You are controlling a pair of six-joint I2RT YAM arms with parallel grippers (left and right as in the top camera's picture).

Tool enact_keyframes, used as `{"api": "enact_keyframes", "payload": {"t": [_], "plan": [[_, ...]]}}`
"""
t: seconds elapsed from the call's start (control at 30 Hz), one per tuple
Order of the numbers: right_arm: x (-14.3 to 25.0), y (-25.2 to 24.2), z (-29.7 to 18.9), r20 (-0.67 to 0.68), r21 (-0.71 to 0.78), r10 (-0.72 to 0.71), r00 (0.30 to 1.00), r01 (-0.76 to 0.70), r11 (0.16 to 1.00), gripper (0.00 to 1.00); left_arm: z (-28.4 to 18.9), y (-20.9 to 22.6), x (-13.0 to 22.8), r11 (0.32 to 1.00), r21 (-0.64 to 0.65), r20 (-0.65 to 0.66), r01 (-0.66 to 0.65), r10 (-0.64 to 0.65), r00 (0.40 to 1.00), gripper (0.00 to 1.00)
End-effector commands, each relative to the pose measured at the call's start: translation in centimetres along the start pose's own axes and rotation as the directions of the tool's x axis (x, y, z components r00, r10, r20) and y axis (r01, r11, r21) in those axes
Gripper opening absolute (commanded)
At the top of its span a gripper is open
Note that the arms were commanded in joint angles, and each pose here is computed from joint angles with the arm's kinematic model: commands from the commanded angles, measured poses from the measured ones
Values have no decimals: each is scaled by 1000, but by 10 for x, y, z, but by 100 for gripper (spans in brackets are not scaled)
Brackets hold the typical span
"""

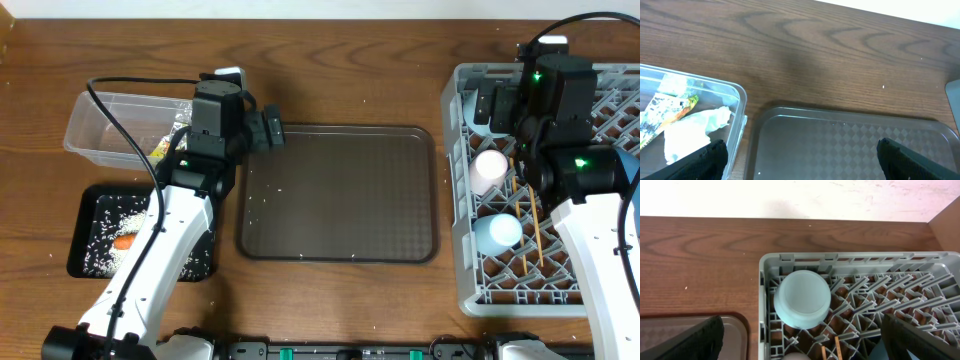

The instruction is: Sort waste into correct bins and load items into the dishwasher rack

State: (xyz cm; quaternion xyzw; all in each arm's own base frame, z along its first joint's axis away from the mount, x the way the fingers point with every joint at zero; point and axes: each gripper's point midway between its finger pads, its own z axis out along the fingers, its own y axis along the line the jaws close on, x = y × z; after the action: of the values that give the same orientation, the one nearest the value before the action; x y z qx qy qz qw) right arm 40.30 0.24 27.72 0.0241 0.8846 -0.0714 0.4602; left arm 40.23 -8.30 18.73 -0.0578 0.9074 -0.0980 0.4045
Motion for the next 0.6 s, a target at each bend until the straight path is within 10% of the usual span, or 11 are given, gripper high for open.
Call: {"api": "enact_keyframes", "payload": {"t": [0.0, 0.57], "plan": [[-1, -2, 1, -1, 2, 17, 1000, -17, 1000, 99, -2, 2, -2, 1000, -9, 10, 4, -4, 1000, 98], [-1, -9, -57, 49, -14, 20, 999, -19, 1000, 99, -2, 2, -2, 1000, -9, 10, 4, -4, 1000, 98]]}}
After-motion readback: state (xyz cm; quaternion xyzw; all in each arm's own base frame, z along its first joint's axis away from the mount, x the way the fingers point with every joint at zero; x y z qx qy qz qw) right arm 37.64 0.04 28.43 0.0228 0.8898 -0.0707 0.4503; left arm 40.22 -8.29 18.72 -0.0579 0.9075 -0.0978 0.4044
